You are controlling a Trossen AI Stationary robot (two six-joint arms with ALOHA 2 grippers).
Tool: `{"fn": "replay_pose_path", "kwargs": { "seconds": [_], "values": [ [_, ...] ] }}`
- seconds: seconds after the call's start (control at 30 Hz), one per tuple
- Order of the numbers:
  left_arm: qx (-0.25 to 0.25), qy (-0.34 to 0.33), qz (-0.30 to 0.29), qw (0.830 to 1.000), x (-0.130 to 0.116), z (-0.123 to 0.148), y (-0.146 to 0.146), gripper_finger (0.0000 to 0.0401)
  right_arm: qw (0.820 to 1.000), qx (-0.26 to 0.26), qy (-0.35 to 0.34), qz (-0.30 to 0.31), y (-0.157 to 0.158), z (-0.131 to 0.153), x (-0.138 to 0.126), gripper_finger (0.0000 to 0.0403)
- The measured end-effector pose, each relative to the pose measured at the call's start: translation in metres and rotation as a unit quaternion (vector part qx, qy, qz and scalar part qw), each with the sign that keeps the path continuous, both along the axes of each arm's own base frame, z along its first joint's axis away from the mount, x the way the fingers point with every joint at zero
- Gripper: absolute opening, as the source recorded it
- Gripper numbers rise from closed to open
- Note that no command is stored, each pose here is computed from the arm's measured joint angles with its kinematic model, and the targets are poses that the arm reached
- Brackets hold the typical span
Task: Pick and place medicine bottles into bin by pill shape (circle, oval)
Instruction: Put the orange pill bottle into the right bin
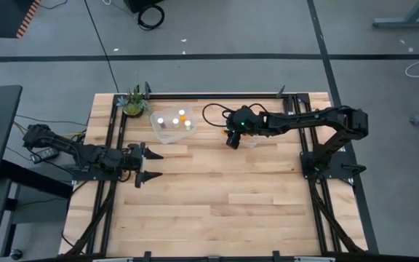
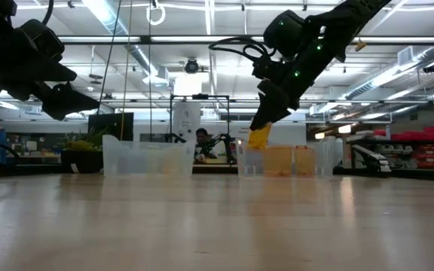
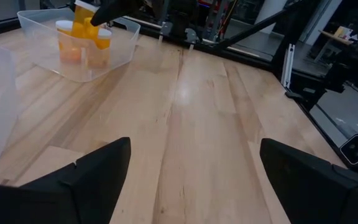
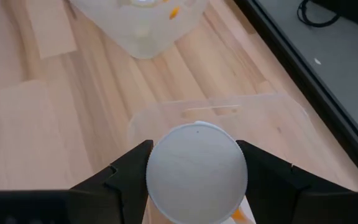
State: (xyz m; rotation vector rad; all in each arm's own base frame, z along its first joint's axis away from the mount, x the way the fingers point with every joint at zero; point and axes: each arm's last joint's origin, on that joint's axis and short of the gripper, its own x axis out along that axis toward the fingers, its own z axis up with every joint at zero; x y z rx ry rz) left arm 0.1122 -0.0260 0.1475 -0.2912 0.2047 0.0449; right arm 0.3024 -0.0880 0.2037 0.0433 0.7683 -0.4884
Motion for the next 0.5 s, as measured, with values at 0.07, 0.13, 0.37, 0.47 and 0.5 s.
{"fn": "replay_pose_path", "kwargs": {
  "seconds": [0.07, 0.13, 0.37, 0.47, 0.5],
  "values": [
    [0.000, 0.000, 0.000, 1.000, 0.000, 0.000, 0.000, 0.0369, 1.000, -0.001, -0.002, -0.003, 0.001, 0.000, 0.000, 0.0227],
    [0.000, 0.000, 0.000, 1.000, 0.000, 0.000, 0.000, 0.0369, 1.000, -0.001, 0.000, -0.012, 0.000, -0.003, 0.002, 0.0227],
    [0.001, 0.000, 0.000, 1.000, 0.000, 0.000, 0.000, 0.0369, 0.998, 0.004, 0.055, -0.026, -0.006, -0.031, 0.024, 0.0227],
    [-0.001, 0.000, 0.000, 1.000, 0.000, 0.000, 0.000, 0.0369, 0.997, 0.005, 0.074, -0.031, -0.012, -0.034, 0.037, 0.0227],
    [-0.002, 0.000, 0.000, 1.000, 0.000, 0.000, 0.000, 0.0369, 0.996, 0.007, 0.080, -0.032, -0.015, -0.034, 0.041, 0.0227]
  ]
}}
